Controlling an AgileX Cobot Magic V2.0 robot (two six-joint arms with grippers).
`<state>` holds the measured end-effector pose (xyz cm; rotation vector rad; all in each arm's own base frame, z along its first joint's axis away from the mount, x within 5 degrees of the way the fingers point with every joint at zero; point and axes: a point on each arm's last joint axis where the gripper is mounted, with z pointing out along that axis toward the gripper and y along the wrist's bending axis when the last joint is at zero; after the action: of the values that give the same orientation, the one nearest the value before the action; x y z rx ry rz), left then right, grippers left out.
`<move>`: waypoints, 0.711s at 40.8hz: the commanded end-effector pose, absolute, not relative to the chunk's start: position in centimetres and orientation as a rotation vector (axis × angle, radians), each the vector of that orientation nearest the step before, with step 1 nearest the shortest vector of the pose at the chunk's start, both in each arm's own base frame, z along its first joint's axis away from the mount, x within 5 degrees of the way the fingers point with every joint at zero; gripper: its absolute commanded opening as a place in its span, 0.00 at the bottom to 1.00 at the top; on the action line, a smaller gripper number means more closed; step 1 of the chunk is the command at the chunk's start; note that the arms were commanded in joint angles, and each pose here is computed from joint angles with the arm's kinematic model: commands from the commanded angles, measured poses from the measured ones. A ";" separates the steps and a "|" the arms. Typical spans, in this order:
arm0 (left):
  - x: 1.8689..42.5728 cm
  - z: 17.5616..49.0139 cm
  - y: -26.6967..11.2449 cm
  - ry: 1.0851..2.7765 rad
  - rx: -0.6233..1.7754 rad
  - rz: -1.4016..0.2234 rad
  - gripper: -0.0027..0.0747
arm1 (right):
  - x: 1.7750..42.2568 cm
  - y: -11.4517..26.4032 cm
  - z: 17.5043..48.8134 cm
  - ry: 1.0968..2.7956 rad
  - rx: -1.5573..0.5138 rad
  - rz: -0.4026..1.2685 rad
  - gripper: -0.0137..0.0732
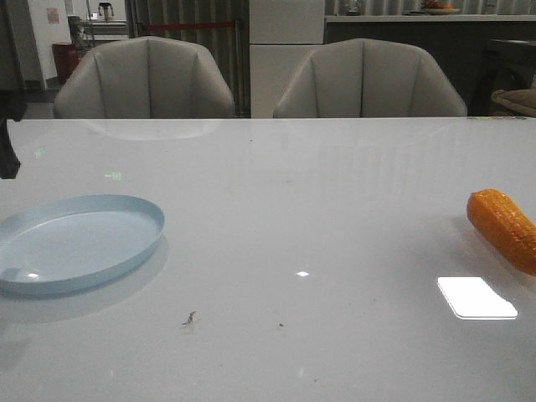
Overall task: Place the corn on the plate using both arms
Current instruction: 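Lower the left gripper onto the rim of the light blue plate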
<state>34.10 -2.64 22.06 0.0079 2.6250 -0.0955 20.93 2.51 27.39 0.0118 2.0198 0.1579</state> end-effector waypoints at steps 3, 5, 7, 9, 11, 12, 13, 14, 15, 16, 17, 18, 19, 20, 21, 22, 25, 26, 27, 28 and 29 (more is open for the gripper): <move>35.9 23.1 -2.9 2.587 -0.032 -0.126 0.67 | 21.4 2.5 29.4 1.899 -0.001 0.160 0.62; 36.4 22.6 -2.9 2.596 -0.033 -0.125 0.66 | 21.4 2.5 29.4 1.899 -0.001 0.160 0.62; 36.7 22.3 -2.9 2.601 -0.033 -0.125 0.65 | 21.4 2.5 29.4 1.899 -0.001 0.160 0.62; 36.9 21.8 -2.9 2.607 -0.034 -0.124 0.65 | 21.4 2.5 29.4 1.899 -0.001 0.160 0.62; 37.0 21.3 -2.9 2.619 -0.035 -0.123 0.65 | 21.4 2.5 29.4 1.900 -0.001 0.160 0.62; 37.1 21.0 -3.0 2.626 -0.035 -0.122 0.65 | 21.4 2.5 29.4 1.900 -0.001 0.160 0.62; 37.2 20.7 -3.0 2.636 -0.035 -0.121 0.65 | 21.4 2.5 29.4 1.900 -0.001 0.160 0.62; 37.2 20.4 -3.0 2.643 -0.036 -0.121 0.65 | 21.4 2.5 29.4 1.900 -0.001 0.160 0.62; 37.3 20.2 -3.0 2.650 -0.036 -0.120 0.65 | 21.4 2.5 29.4 1.900 -0.001 0.160 0.62; 37.4 19.8 -3.0 2.659 -0.036 -0.120 0.65 | 21.4 2.5 29.4 1.900 -0.001 0.160 0.62; 37.4 19.6 -3.0 2.667 -0.037 -0.119 0.65 | 21.4 2.5 29.4 1.900 -0.001 0.160 0.62; 37.4 19.4 -3.0 2.673 -0.037 -0.119 0.65 | 21.4 2.5 29.4 1.900 -0.001 0.160 0.62; 37.4 19.1 -3.0 2.680 -0.037 -0.118 0.65 | 21.4 2.5 29.4 1.900 -0.001 0.160 0.62; 37.5 19.0 -3.0 2.685 -0.037 -0.118 0.65 | 21.4 2.5 29.4 1.900 -0.001 0.160 0.62; 37.5 18.8 -3.0 2.690 -0.038 -0.117 0.65 | 21.4 2.5 29.4 1.900 -0.001 0.160 0.62; 37.5 18.7 -3.0 2.693 -0.038 -0.117 0.65 | 21.4 2.5 29.4 1.900 -0.001 0.160 0.62; 37.6 18.2 -3.0 2.704 -0.038 -0.116 0.65 | 21.4 2.5 29.4 1.900 -0.001 0.160 0.62; 37.6 18.2 -3.0 2.707 -0.038 -0.116 0.65 | 21.4 2.5 29.4 1.900 -0.001 0.160 0.62; 37.6 18.0 -3.0 2.711 -0.039 -0.116 0.65 | 21.4 2.5 29.4 1.900 -0.001 0.160 0.62; 37.7 17.8 -3.0 2.716 -0.039 -0.115 0.65 | 21.4 2.5 29.4 1.900 -0.001 0.160 0.62; 37.7 17.7 -3.0 2.718 -0.039 -0.115 0.65 | 21.4 2.5 29.4 1.900 -0.001 0.160 0.62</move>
<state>36.98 -2.89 15.50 -0.0148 2.8127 -0.0948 20.93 2.51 27.39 0.0118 2.0198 0.1579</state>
